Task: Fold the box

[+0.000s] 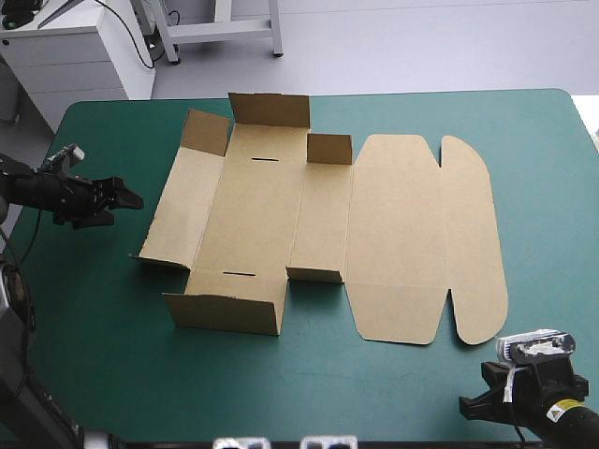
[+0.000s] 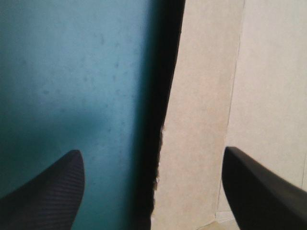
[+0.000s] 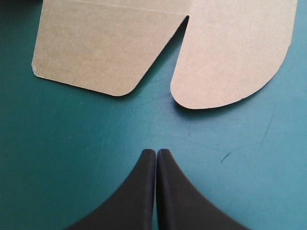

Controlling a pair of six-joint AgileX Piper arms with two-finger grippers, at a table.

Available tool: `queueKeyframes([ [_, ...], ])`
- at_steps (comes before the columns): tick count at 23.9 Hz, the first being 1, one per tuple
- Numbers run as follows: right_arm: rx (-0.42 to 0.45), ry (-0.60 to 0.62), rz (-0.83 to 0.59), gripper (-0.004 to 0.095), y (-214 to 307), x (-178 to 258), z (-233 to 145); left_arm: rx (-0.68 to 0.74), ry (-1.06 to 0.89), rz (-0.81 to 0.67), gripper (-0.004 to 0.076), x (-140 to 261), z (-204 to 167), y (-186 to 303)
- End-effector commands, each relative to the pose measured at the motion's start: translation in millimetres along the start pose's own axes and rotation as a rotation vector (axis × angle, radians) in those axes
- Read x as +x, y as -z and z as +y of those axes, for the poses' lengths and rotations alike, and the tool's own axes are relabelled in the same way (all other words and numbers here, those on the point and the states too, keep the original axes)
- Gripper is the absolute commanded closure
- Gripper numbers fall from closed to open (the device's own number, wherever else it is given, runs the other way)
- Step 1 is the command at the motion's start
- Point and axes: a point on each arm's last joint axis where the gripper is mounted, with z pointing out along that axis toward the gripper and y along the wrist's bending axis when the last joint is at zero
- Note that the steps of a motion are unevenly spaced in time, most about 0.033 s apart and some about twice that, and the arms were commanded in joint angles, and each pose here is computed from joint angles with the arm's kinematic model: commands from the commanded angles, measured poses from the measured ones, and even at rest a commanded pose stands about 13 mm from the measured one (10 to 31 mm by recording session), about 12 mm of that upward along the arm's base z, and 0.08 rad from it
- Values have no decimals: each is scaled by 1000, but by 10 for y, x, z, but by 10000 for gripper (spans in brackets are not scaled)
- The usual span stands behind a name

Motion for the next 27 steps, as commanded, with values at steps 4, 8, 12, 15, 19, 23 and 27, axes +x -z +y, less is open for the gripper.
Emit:
queueKeyframes([
  [4,4,5,-70,913,50,-103,5,175,-11,4,158,-60,-86,-84],
  [8,4,3,-70,913,50,-103,5,210,-32,6,158,-78,-130,-176],
  [12,4,3,-70,913,50,-103,5,229,-49,46,158,-75,-229,-344],
  [15,4,3,-70,913,50,-103,5,242,-72,77,158,-66,-339,-461],
  [19,4,3,-70,913,50,-103,5,258,-110,130,158,-35,-518,-653],
  [23,4,3,-70,913,50,-103,5,272,-140,156,158,-11,-661,-744],
  [27,4,3,-70,913,50,-103,5,279,-151,172,158,7,-748,-798],
])
